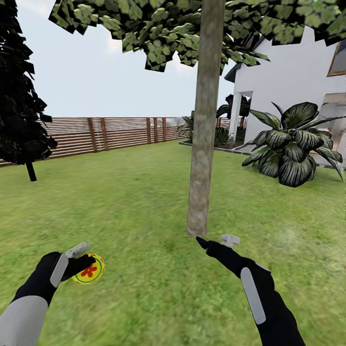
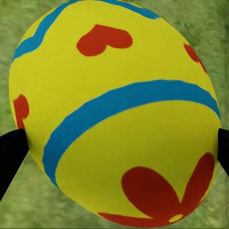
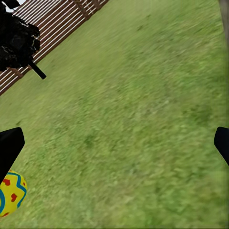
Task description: Take the three Easter eggs out of the wicker basket on the lawn in the garden, then place them on the lawn next to a single tree (choose any tree) so that all three eggs are next to the same tree and none are left in the basket.
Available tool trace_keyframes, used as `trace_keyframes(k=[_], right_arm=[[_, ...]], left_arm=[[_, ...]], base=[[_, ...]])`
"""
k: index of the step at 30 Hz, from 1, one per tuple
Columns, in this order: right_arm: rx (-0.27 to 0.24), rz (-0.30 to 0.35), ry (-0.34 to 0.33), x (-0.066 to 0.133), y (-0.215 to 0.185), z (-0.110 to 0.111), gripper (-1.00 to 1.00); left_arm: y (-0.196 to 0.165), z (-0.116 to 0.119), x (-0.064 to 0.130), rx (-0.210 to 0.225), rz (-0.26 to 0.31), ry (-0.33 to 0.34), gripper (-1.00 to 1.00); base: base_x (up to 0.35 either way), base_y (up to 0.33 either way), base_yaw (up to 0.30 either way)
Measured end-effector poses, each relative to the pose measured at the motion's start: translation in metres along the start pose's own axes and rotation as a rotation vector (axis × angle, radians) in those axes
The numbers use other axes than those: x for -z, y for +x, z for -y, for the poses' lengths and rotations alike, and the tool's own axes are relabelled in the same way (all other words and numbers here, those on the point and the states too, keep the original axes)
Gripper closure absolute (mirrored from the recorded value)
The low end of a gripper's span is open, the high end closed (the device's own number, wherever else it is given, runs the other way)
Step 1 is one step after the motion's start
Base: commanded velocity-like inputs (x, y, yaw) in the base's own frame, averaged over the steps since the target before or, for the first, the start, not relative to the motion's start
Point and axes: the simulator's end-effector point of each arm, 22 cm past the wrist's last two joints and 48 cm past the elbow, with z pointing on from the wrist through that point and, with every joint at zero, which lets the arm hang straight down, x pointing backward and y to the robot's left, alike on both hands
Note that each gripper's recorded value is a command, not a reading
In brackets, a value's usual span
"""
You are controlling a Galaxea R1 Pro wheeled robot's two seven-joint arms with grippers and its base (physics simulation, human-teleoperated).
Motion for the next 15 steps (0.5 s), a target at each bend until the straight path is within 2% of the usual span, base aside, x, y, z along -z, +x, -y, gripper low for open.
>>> trace_keyframes(k=[15], right_arm=[[0.000, 0.000, 0.000, 0.0000, 0.0002, -0.0004, -1.00]], left_arm=[[-0.0004, -0.0001, 0.0004, 0.000, 0.001, 0.000, 1.00]], base=[[0.257, 0.000, -0.014]])
